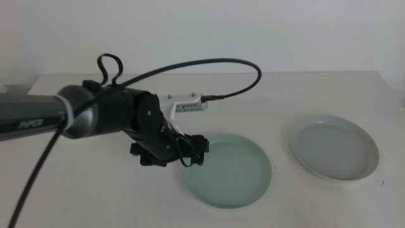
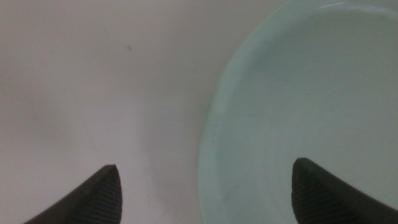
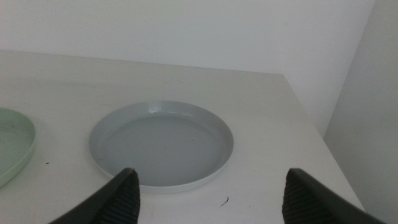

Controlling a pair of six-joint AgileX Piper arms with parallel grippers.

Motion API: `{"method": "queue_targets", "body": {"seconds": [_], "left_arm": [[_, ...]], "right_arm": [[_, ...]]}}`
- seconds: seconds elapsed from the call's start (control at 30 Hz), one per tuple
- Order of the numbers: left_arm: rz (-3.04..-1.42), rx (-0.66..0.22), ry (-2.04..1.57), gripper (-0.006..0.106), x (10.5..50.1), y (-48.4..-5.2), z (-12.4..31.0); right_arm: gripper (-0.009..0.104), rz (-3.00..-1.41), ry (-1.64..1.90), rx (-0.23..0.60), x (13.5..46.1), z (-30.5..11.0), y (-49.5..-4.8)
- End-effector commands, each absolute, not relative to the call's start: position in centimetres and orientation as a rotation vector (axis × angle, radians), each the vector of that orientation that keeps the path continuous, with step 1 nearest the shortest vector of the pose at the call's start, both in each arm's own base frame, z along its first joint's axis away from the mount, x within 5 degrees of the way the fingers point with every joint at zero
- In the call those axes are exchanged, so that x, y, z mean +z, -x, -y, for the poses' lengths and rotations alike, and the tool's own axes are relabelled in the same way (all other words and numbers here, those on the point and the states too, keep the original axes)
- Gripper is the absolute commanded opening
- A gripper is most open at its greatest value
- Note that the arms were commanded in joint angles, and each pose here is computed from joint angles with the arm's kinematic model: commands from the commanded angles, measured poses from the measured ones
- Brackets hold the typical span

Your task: Stack the three bowls on top of each other.

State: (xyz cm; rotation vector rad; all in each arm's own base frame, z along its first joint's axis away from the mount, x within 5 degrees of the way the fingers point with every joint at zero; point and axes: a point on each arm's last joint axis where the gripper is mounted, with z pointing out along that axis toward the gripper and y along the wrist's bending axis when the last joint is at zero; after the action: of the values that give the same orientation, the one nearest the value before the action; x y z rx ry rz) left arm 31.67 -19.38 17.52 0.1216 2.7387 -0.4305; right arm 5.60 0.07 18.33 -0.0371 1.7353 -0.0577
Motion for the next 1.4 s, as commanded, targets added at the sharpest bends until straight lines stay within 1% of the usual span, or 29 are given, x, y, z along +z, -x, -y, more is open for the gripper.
{"method": "queue_targets", "body": {"seconds": [0.0, 0.1, 0.2, 0.27, 0.4, 0.6, 0.63, 0.8, 0.87, 0.93, 1.03, 1.17, 1.37], "left_arm": [[-2.592, -0.491, -0.158, 0.105, 21.8, -31.6, 19.4], [-2.520, -0.465, -0.216, 0.105, 24.3, -31.0, 18.8], [-2.451, -0.403, -0.254, 0.105, 26.8, -30.2, 17.8], [-2.417, -0.344, -0.244, 0.105, 28.4, -29.6, 16.9], [-2.357, -0.194, -0.199, 0.105, 30.9, -28.7, 14.9], [-2.231, 0.017, -0.067, 0.105, 34.6, -27.1, 11.7], [-2.211, 0.042, -0.044, 0.105, 35.2, -26.9, 11.1], [-2.196, 0.074, 0.055, 0.105, 37.1, -27.3, 8.1], [-2.194, 0.076, 0.062, 0.105, 37.9, -27.7, 6.8], [-2.195, 0.073, 0.090, 0.105, 38.9, -28.6, 4.6], [-2.199, 0.069, 0.111, 0.105, 39.3, -29.6, 3.0], [-2.233, 0.070, 0.141, 0.105, 39.0, -31.6, 0.4], [-2.308, 0.018, 0.202, 0.105, 36.7, -35.1, -3.4]], "right_arm": [[0.058, -1.676, 0.026, -0.084, 19.1, 0.1, -5.8], [0.058, -1.676, 0.026, -0.084, 19.1, 0.1, -5.8], [0.058, -1.676, 0.026, -0.084, 19.1, 0.1, -5.8], [0.058, -1.676, 0.026, -0.084, 19.1, 0.1, -5.8], [0.058, -1.676, 0.026, -0.084, 19.1, 0.1, -5.8], [0.058, -1.676, 0.026, -0.084, 19.1, 0.1, -5.8], [0.058, -1.676, 0.026, -0.084, 19.1, 0.1, -5.8], [0.058, -1.676, 0.026, -0.084, 19.1, 0.1, -5.8], [0.058, -1.676, 0.026, -0.084, 19.1, 0.1, -5.8], [0.058, -1.676, 0.026, -0.084, 19.1, 0.1, -5.8], [0.058, -1.676, 0.026, -0.084, 19.1, 0.1, -5.8], [0.058, -1.676, 0.026, -0.084, 19.1, 0.1, -5.8], [0.058, -1.676, 0.026, -0.084, 19.1, 0.1, -5.8]]}}
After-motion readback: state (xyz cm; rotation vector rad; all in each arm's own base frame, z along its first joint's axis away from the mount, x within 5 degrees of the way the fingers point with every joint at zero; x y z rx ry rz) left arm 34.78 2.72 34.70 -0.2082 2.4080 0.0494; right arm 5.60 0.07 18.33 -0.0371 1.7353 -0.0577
